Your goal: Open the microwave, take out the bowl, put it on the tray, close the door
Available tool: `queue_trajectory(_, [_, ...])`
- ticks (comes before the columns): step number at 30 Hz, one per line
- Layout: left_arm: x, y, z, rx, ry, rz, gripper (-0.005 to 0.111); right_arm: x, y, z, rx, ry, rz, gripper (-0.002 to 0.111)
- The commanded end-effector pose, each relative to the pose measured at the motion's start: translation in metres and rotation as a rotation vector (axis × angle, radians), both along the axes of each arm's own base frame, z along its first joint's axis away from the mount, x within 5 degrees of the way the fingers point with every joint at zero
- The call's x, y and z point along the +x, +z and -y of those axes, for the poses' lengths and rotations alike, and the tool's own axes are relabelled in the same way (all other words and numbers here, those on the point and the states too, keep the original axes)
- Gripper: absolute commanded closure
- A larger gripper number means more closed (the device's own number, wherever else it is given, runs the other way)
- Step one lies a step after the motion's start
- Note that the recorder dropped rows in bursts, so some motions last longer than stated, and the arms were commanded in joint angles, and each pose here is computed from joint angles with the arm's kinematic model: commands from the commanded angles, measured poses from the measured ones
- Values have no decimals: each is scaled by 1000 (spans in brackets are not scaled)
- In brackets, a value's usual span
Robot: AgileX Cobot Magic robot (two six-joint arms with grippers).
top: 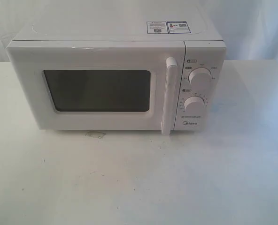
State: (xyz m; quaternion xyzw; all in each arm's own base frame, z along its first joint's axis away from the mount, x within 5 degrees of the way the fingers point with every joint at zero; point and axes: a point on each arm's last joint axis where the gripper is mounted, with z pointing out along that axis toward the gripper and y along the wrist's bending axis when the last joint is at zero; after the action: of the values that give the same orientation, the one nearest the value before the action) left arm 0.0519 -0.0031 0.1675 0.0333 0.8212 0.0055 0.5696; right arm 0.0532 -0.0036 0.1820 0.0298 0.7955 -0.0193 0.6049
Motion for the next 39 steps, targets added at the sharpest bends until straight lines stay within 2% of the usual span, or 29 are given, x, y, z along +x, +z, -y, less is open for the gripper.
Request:
queue_trajectory(1, [0,-1,0,-13,4,-1,107,0,0,0,1,-7,16,108])
queue_trajectory(34, [0,-1,0,-13,4,-1,107,0,0,0,1,-7,16,108])
queue_trajectory(39, [0,-1,0,-13,4,-1,107,1,5,1,-11,-7,70,108])
